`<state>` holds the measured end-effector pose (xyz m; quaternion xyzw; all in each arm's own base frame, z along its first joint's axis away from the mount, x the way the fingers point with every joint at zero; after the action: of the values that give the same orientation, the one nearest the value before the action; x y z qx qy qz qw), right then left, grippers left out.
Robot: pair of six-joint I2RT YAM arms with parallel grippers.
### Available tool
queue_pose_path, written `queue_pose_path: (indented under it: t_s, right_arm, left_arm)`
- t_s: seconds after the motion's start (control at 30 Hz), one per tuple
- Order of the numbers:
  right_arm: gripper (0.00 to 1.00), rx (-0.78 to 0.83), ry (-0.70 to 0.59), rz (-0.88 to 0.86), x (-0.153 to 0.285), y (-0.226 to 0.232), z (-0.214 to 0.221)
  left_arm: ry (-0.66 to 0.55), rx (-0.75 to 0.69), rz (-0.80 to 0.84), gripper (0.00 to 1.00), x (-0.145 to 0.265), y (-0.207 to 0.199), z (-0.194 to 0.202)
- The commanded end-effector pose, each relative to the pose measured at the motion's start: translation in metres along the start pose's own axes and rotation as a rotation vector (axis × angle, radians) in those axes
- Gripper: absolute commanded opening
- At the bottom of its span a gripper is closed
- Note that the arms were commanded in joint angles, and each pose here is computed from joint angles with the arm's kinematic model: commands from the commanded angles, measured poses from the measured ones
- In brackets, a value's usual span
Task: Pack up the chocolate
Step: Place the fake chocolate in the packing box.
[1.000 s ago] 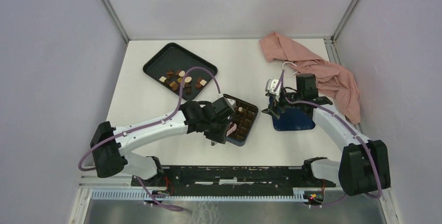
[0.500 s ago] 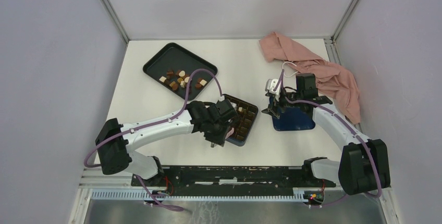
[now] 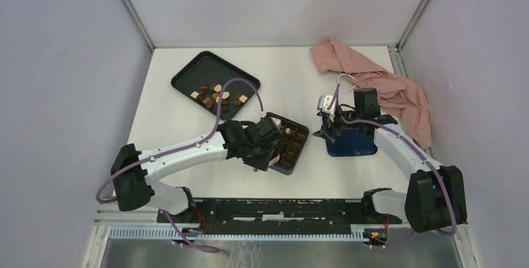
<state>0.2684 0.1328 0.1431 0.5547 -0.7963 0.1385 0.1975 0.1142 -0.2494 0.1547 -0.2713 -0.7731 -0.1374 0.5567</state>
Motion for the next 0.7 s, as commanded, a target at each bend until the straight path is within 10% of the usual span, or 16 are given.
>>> queue_pose_path:
  t_s: [0.0,0.67]
  right_arm:
    - [0.79,0.085,-0.058,-0.011,0.003,-0.001,-0.016]
    - [0.79,0.134,-0.154,-0.129,0.001,0.02,-0.023]
  left_arm:
    - [-0.244,0.035,0.026,0.39,0.042,0.0,-0.038]
    - [-0.434,0.121,0.232,0.25,0.049,0.03,-0.057]
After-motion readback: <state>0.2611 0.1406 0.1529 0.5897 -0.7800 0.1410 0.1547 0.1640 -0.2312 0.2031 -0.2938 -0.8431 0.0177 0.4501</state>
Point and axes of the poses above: each gripper's point midway between its finger pads, its own x axis back along the fingers, its own y axis along the line the jaws close on, z = x × y, the point moved 4 cm from there along x, back along the fingers, and after that the axes turned 11 degrees about -x, right-handed, at the moved point
